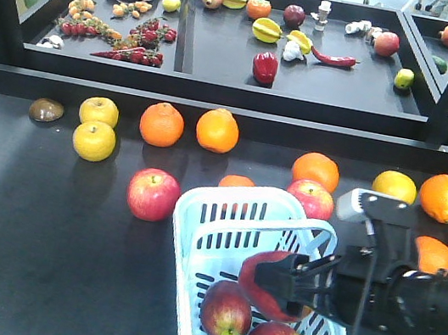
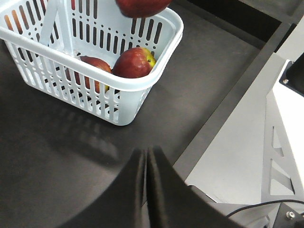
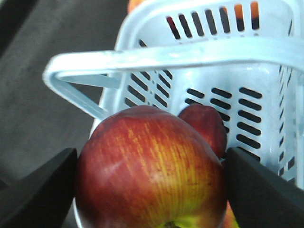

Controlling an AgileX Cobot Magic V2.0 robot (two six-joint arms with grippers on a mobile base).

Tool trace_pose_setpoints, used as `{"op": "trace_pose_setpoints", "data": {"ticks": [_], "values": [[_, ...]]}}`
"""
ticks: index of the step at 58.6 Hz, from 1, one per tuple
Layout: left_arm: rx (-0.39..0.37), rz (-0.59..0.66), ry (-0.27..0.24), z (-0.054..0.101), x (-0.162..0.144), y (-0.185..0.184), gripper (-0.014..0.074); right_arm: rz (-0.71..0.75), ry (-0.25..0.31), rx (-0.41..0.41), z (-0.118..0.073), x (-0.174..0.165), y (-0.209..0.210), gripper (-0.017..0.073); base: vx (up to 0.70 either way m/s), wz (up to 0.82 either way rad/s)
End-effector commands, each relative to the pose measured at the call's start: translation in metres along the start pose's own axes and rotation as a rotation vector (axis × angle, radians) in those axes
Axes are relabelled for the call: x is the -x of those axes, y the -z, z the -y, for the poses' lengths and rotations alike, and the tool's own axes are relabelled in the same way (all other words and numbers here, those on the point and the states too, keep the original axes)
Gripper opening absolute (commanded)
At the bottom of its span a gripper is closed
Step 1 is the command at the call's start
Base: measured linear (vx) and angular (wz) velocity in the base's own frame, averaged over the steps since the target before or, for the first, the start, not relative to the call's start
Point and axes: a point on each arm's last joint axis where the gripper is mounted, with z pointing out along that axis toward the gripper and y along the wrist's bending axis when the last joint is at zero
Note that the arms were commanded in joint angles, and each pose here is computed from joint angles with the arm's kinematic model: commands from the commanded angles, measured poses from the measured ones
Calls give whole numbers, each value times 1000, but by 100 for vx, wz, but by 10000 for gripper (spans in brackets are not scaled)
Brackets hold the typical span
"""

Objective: Pick three apples into basket with both arms
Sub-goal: 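Carry the third apple over the basket with the right gripper, then release the apple into the basket and lift the right gripper away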

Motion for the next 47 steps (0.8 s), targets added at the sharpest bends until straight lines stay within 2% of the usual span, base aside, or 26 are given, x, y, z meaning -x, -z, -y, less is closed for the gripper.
{"op": "trace_pose_setpoints", "data": {"ticks": [1, 5, 8, 14, 20, 24, 28, 35, 39, 47], "values": [[6, 74, 34, 1, 12, 3, -6, 58, 6, -13, -2, 12, 1, 668, 0, 0], [6, 74, 34, 1, 12, 3, -6, 57, 34, -16, -1, 12, 0, 729, 0, 0], [6, 74, 34, 1, 12, 3, -6, 53, 54, -10, -2, 12, 1, 728, 0, 0], [6, 74, 34, 1, 12, 3, -6, 57, 79, 0, -4, 12, 4, 714, 0, 0], [6, 74, 34, 1, 12, 3, -6, 77, 100, 22, -9, 13, 13, 652, 0, 0], [6, 74, 34, 1, 12, 3, -6, 93, 130, 37, -13, 13, 21, 566, 0, 0], [6, 74, 34, 1, 12, 3, -6, 106, 170, 50, -17, 13, 31, 443, 0, 0], [6, 74, 34, 1, 12, 3, -6, 121, 268, 55, -24, 10, 48, 144, 0, 0], [7, 73, 33, 1, 12, 3, -6, 137, 300, 61, -28, 7, 60, -17, 0, 0], [7, 73, 33, 1, 12, 3, -6, 165, 342, 85, -37, -1, 85, -8, 0, 0]]}}
